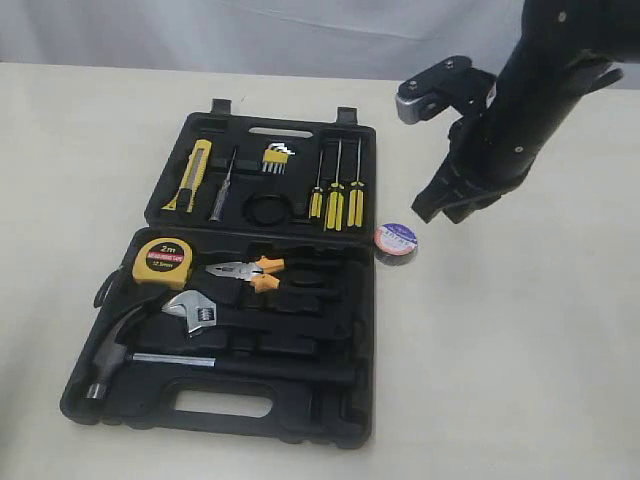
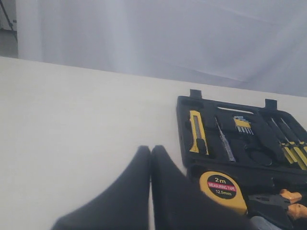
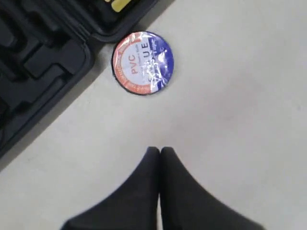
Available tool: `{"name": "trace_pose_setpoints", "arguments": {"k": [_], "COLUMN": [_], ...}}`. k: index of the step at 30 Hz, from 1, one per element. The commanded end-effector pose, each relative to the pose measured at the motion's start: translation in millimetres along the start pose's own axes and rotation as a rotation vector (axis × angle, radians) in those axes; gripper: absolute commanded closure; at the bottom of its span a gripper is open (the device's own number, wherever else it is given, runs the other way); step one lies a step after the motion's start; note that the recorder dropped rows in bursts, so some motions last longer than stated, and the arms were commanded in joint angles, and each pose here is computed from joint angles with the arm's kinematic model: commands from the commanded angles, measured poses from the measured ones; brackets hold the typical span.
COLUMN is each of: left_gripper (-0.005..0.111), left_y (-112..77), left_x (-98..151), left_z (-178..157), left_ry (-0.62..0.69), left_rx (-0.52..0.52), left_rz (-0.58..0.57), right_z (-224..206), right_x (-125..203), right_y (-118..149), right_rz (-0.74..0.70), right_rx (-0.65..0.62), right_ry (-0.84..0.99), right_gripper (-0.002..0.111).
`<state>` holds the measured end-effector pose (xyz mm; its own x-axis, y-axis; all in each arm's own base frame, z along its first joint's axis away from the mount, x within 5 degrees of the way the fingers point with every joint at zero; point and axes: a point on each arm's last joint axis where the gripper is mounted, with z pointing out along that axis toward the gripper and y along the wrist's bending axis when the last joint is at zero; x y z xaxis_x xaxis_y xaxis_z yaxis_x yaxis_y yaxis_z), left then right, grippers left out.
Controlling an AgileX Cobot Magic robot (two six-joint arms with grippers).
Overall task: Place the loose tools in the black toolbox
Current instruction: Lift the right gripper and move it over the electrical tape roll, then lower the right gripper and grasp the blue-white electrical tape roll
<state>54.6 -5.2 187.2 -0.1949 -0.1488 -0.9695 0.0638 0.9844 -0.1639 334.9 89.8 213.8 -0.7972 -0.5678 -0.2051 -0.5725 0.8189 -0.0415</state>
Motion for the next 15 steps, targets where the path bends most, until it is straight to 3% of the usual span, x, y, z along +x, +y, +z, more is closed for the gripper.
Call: {"name": "trace_pose_setpoints", "arguments": {"k": [1, 5, 7, 15], "left_gripper": [0.107, 0.107, 0.107, 0.107], "left_y": [-0.7, -0.7, -0.7, -0.7], "left_x": [-1.2, -1.2, -1.2, -1.2], "left_z": [-0.2, -0.2, -0.2, -0.2], "left_ry": [0.003, 0.003, 0.003, 0.003], "left_rx": [0.007, 0.007, 0.007, 0.007], "left_rz": [-0.007, -0.007, -0.007, -0.007], "right_z": [13.0, 24.4, 27.1, 40.6], "right_x": [-14.4, -15.7, -16.7, -20.6], "right_y": [1.8, 3.7, 4.6, 4.9], "right_rz": [-0.066, -0.081, -0.156, -0.465], "right_rx": [-0.021, -0.032, -0.034, -0.044], "right_ry": [0.023, 0.047, 0.045, 0.025], "right_gripper": [0.094, 0.048, 0.034, 0.034]}}
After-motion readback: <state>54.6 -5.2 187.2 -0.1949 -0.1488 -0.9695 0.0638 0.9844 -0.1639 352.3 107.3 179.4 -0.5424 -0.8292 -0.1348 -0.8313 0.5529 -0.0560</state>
